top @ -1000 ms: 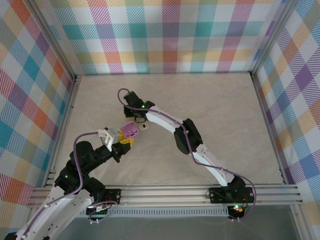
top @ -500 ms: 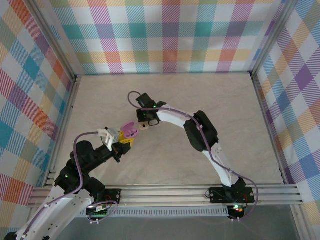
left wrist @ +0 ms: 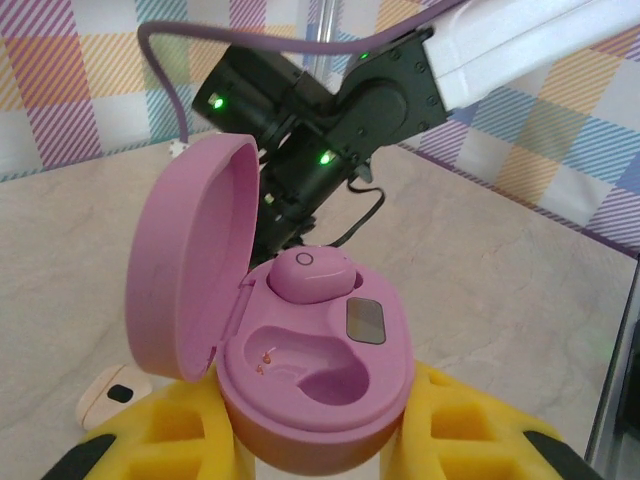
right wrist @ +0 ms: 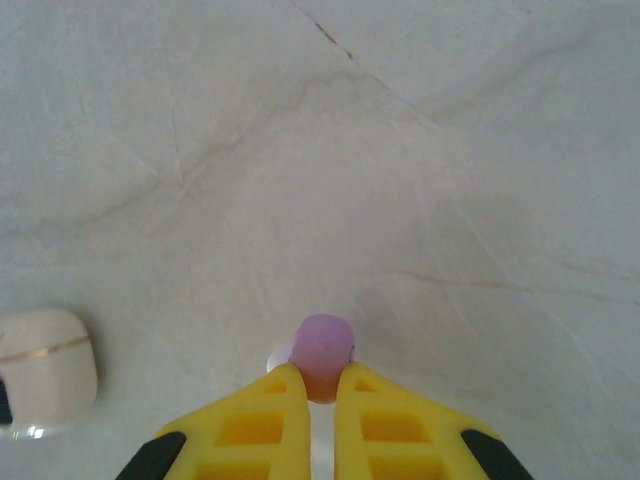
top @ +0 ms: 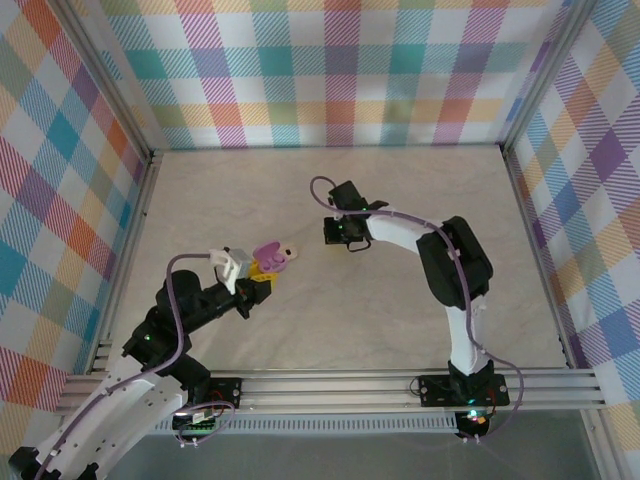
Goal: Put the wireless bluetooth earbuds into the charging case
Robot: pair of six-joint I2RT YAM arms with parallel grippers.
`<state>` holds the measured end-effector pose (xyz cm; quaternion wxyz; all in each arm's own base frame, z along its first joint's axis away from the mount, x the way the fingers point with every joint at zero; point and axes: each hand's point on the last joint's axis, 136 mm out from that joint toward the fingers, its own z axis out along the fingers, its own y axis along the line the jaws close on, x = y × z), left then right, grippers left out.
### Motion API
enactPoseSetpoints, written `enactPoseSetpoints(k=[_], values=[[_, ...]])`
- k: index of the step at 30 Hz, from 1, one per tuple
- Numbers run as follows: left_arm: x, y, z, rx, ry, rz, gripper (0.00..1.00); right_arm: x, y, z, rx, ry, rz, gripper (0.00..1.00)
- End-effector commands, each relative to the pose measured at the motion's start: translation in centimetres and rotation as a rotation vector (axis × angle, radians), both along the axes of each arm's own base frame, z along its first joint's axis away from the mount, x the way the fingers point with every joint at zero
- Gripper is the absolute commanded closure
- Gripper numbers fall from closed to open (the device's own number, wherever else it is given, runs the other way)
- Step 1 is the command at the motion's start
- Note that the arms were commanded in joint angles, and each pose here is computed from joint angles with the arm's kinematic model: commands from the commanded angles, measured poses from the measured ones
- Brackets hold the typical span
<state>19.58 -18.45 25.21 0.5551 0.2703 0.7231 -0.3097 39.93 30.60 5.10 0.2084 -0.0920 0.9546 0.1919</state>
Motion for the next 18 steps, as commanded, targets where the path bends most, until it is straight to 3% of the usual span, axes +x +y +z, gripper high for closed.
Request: enactPoseSetpoints(k=[1, 7, 18], values=[[0.3, -0.5, 0.9, -0.039, -0.026, -0.019, 1.00, -1.4, 0.0, 2.7, 0.028, -0.004, 0.081, 0.91], [0.6, -1.5, 0.3, -0.037, -0.024, -0.059, 1.00, -4.1, -1.9, 5.3, -0.011, -0.011, 0.141, 0.92], [3.0, -4.4, 0.0, -0.048, -0.025, -0.117, 1.00, -10.1, -7.5, 15.5, -0.051, -0.115, 0.152, 0.92]])
